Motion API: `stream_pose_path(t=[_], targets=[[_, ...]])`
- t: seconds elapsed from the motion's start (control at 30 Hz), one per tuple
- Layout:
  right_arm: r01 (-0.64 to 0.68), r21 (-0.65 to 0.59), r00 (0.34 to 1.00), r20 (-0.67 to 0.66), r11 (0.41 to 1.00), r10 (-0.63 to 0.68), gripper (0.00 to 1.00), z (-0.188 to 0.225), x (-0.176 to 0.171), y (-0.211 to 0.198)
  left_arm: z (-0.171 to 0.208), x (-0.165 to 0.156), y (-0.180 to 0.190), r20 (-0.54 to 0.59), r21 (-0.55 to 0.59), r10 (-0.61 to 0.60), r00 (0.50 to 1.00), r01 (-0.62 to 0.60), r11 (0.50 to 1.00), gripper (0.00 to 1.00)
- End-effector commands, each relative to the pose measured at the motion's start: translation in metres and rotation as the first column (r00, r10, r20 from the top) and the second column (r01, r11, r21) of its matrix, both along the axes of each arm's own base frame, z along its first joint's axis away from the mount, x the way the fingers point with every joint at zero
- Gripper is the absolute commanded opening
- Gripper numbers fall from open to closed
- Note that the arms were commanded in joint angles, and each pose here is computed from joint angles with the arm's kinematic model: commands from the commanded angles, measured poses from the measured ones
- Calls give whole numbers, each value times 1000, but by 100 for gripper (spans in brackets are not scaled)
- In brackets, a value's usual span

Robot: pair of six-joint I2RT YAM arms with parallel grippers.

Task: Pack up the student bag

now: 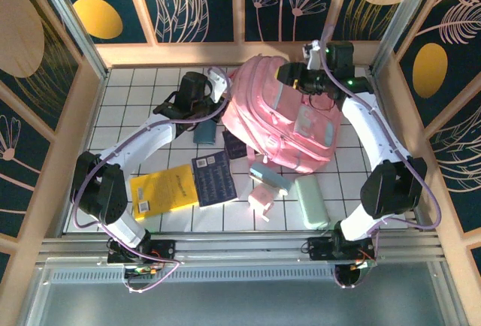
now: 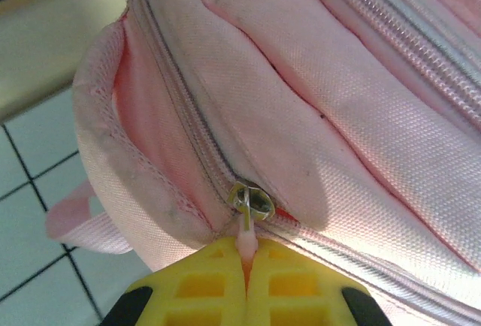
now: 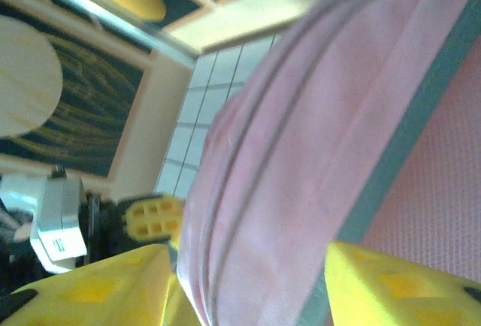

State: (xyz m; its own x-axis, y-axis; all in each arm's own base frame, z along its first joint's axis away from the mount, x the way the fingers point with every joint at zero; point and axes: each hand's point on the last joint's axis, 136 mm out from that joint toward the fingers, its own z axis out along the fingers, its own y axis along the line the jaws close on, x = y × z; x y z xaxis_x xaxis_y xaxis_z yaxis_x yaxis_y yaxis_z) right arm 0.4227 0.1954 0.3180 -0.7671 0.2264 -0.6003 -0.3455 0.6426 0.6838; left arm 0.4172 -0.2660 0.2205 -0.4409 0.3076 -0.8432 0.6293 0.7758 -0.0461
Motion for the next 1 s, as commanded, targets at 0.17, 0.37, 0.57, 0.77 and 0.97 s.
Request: stream_pose_path(t=[0.17,0.37,0.57,0.77,0.97], targets=[[263,-100,965,44,960,-260,55,22,-10,-37,14,12,-40,-193,-341,-6,981,-62,938,0],[88,-43,988,-123,995,-92,34,-26,-80,18,15,15,-46,-251,-393,-1,968,-101,914,0],[-115,-101,957,-279,988,83,18,-105,-153,68,31,17,-50,-256,-435,-12,967,-104,894,0],[22,-322,933,-333,947,-135,14,-179,-136,40,46,13,-50,-250,-480,-23,968,-103,871,0],[234,-515,909,-185,824,-374,14,-188,-77,-12,47,-1,-41,-252,-483,-12,968,-115,868,0]])
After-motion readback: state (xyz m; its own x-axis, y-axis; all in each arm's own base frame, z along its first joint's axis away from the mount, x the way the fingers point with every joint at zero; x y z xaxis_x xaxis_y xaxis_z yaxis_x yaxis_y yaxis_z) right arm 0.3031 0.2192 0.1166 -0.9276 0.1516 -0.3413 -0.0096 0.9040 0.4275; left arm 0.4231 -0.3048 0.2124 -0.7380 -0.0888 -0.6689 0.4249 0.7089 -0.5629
